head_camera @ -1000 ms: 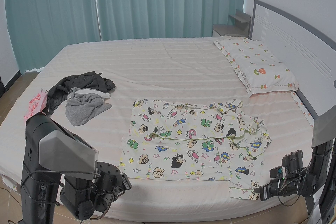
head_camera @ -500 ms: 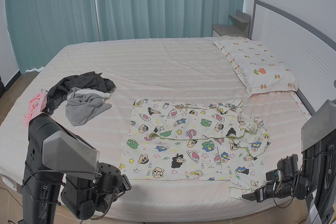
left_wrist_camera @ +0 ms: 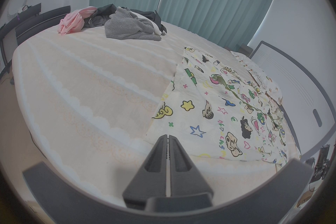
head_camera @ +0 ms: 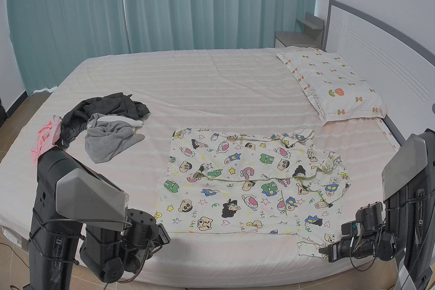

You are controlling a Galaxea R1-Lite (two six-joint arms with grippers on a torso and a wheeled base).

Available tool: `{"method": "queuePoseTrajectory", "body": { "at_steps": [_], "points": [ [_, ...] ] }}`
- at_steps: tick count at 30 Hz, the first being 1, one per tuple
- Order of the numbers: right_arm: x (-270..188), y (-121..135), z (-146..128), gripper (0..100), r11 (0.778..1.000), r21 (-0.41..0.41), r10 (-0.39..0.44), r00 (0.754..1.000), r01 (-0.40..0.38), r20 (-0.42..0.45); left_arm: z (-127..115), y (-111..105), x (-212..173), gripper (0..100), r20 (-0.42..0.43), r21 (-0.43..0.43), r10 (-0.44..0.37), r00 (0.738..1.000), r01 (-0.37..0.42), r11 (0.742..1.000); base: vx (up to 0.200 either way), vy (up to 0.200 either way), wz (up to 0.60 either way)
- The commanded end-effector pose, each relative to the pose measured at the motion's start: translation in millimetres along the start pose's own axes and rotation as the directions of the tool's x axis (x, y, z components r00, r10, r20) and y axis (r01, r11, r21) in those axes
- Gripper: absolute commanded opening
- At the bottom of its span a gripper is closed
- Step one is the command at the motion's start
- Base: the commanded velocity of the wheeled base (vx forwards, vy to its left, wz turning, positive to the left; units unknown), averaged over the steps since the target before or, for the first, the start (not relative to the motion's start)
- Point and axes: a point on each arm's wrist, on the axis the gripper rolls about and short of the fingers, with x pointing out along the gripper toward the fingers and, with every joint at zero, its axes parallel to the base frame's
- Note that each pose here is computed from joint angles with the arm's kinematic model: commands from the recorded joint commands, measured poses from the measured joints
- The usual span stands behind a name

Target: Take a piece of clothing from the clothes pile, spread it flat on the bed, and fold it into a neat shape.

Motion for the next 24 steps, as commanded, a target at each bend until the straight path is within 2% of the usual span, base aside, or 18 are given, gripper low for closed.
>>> {"method": "queuePoseTrajectory", "body": {
  "at_steps": [1,6,8,9,11,16,17,19,23,24],
  "points": [
    [-4.0,-1.3,-3.6,0,1.000,0.015,-0.007,1.000,0.007,-0.020,-0.4,0.3,0.3,0,-0.001,0.000,0.002,1.000,-0.002,1.000,0.000,0.000,0.00],
    [-23.2,-2.5,4.4,0,0.999,0.031,-0.017,1.000,0.017,0.000,0.3,0.2,-1.5,0,0.003,0.003,0.001,1.000,-0.001,1.000,0.000,0.000,0.00],
    [-30.2,-1.5,6.0,0,0.999,0.035,0.002,1.000,-0.002,-0.001,0.9,-0.1,-1.9,0,0.007,0.002,-0.002,1.000,0.002,1.000,0.000,0.000,0.00],
    [-36.3,0.4,6.8,0,0.999,0.034,0.043,0.999,-0.043,-0.005,1.8,-0.8,-2.2,0,0.016,-0.001,-0.009,1.000,0.009,1.000,0.000,0.000,0.00],
    [-41.4,-0.7,8.7,0,0.996,0.040,0.074,0.997,-0.074,0.009,3.9,-0.5,-1.7,0,0.030,-0.009,-0.015,0.999,0.015,1.000,0.000,0.000,0.00],
    [-39.6,-5.0,5.8,0,0.997,0.037,0.075,0.997,-0.074,-0.008,14.8,0.9,-2.7,0,0.075,-0.028,-0.030,0.997,0.032,0.999,0.000,0.000,0.00],
    [-38.8,-6.4,4.9,0,0.997,0.037,0.072,0.997,-0.071,-0.013,16.0,2.0,-3.5,100,0.076,-0.026,-0.026,0.997,0.028,0.999,0.000,0.000,0.00],
    [-38.6,-7.9,3.8,0,0.997,0.034,0.068,0.997,-0.067,-0.020,16.6,2.8,-5.3,100,0.072,-0.022,-0.029,0.997,0.031,0.999,0.000,0.000,0.00],
    [-37.3,-10.6,1.1,0,0.998,0.027,0.063,0.997,-0.062,-0.038,29.1,8.1,-8.5,100,0.049,-0.036,-0.082,0.995,0.084,0.996,0.000,0.000,0.00],
    [-37.4,-11.7,0.6,0,0.998,0.024,0.060,0.997,-0.059,-0.041,36.4,15.9,-11.7,100,-0.003,-0.026,-0.144,0.990,0.144,0.989,0.000,0.000,0.00]
  ]
}}
